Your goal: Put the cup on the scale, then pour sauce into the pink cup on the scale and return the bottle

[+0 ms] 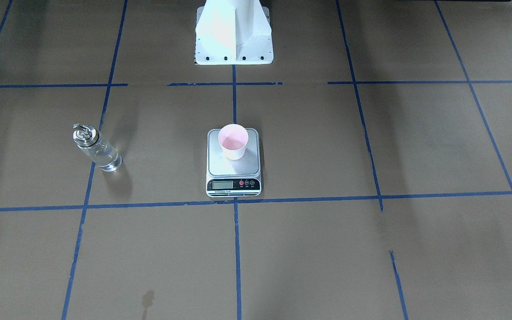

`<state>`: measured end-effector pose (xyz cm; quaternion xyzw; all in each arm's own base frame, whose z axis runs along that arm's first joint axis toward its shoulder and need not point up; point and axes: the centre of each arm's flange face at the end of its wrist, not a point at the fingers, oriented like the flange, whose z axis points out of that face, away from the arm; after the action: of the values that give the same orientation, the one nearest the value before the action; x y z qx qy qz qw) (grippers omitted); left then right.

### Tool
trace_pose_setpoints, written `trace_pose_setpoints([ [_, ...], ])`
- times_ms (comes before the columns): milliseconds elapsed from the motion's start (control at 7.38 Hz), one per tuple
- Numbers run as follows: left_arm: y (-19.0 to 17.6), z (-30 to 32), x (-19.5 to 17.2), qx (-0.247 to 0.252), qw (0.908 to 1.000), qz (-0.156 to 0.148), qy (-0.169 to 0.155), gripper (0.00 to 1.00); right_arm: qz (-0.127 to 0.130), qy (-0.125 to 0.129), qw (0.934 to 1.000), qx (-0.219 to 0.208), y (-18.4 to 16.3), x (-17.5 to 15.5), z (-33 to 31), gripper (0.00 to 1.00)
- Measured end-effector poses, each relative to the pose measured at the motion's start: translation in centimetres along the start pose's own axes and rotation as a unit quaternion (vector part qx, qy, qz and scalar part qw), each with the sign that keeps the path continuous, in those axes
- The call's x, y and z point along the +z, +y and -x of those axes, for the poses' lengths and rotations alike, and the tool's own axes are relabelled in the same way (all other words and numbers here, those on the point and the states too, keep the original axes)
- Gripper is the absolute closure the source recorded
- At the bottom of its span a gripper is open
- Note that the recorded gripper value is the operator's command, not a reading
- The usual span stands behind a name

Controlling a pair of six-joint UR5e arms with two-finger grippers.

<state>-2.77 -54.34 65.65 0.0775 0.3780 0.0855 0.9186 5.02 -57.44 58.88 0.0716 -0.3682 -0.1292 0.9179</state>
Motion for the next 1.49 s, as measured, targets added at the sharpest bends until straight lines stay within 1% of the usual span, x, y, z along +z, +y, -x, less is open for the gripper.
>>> trace_pose_setpoints([
  [136, 1.6, 0.5, 0.2, -0.008, 0.9999, -0.009, -0.001, 0.0, 0.002, 0.0, 1.0, -0.001, 0.3, 0.2, 0.4, 0.0],
  [271, 2.2, 0.3, -0.1, -0.021, 0.9997, -0.012, 0.0, 0.0, 0.005, 0.004, 1.0, -0.006, 0.7, 0.6, 1.2, 0.0],
  [542, 3.3, -1.2, -1.5, -0.027, 0.9995, -0.015, 0.01, 0.0, 0.014, 0.01, 0.9998, -0.013, 2.1, 1.5, 2.3, 0.0],
  [678, 3.2, -1.9, -2.2, -0.034, 0.9993, -0.01, 0.012, 0.0, 0.018, 0.009, 0.9997, -0.014, 2.8, 2.0, 2.5, 0.0],
  [949, 3.4, -1.8, -2.3, -0.048, 0.9989, 0.001, 0.0, 0.0, 0.022, 0.007, 0.9996, -0.014, 3.9, 2.4, 2.7, 0.0],
  [1220, 2.9, -2.0, -2.6, -0.045, 0.999, 0.0, -0.005, 0.0, 0.019, 0.008, 0.9998, -0.008, 4.0, 2.2, 3.2, 0.0],
  [1491, 2.8, -2.0, -2.6, -0.043, 0.9991, 0.0, -0.005, 0.0, 0.022, 0.014, 0.9996, -0.009, 3.8, 2.6, 3.6, 0.0],
])
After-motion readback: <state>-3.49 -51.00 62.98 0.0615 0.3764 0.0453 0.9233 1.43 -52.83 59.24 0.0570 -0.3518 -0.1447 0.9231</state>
